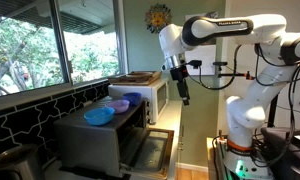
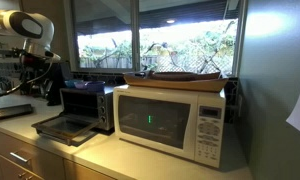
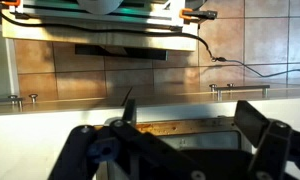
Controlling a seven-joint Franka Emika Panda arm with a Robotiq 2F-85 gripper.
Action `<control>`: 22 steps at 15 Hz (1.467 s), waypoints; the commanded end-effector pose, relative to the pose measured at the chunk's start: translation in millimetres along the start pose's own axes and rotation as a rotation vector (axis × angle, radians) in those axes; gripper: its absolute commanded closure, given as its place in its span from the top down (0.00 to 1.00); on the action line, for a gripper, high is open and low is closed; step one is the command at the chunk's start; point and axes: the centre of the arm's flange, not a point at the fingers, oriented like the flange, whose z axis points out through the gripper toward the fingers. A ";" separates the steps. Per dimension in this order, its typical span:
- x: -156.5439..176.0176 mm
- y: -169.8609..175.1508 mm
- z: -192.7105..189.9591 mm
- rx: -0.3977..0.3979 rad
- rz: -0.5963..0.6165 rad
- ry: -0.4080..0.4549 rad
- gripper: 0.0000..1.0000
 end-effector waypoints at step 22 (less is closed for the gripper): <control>153.9 79.5 -80.2 0.088 0.798 0.591 1.00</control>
